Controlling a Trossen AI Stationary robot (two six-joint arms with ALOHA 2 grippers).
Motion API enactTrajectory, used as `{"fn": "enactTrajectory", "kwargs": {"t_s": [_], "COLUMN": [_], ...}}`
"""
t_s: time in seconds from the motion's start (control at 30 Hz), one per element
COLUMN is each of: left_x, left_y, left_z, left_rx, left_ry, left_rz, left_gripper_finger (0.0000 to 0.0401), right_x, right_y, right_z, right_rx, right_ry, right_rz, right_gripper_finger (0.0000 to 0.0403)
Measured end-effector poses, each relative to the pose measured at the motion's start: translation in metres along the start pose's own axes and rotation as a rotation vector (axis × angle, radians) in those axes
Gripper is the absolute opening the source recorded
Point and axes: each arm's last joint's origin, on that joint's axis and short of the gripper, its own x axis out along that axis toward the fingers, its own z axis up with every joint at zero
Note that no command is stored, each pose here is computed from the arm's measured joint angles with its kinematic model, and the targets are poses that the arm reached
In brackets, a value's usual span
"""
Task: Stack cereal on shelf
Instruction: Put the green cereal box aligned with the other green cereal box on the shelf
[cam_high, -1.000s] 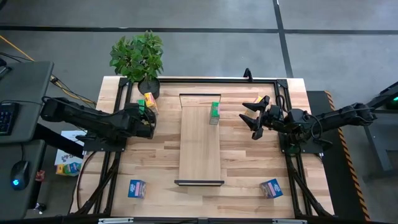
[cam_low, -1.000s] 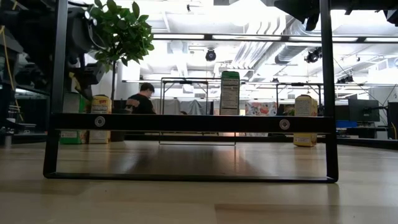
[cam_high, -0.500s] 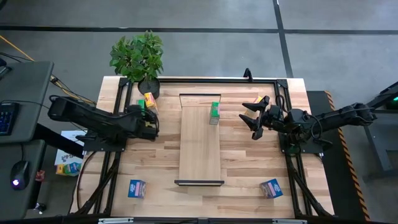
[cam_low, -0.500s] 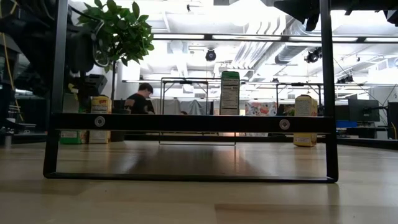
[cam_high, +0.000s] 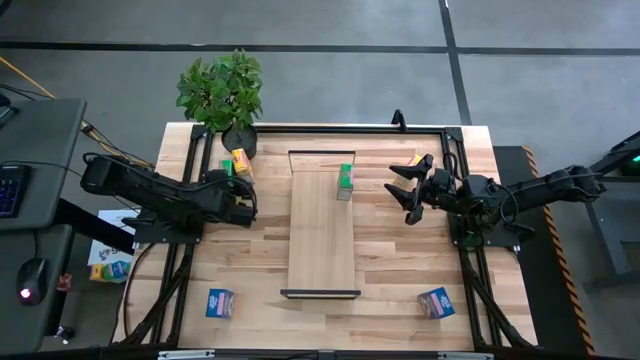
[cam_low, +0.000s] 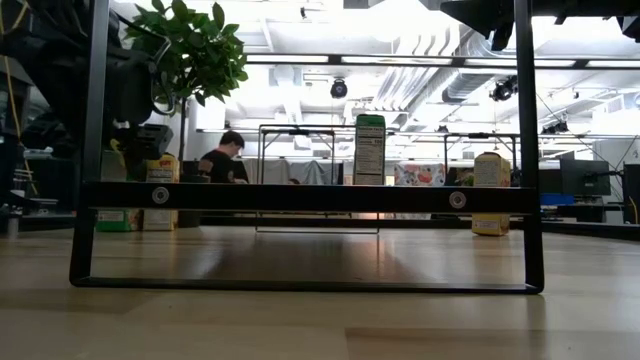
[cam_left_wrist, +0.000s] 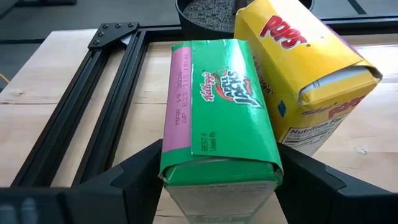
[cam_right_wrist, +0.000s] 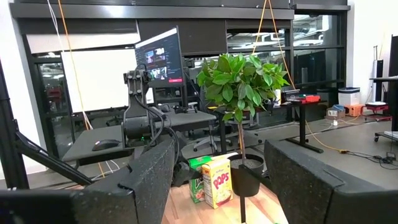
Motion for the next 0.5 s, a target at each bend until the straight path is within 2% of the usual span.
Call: {"fn": "enactTrajectory", "kwargs": {"t_s": [0.33, 0.5], "left_x": [0.0000, -0.0066], "left_y": [0.0001, 0.0015], "left_z": [0.0000, 0.0049], "left_rx": [0.001, 0.056], "left_ry": [0.000, 0.028], "left_rz": [0.001, -0.002], "left_gripper_finger": [0.0158, 0.0145], "right_x": [0.0000, 0.0000], "right_y": [0.0000, 0.0000], "right_z": [-0.0008, -0.0009], "right_rx": [-0.004, -0.006], "right_ry": [0.008, 0.009], "right_rz": [0.000, 0.000], "right_gripper_finger": [0.0241, 0.0241]}}
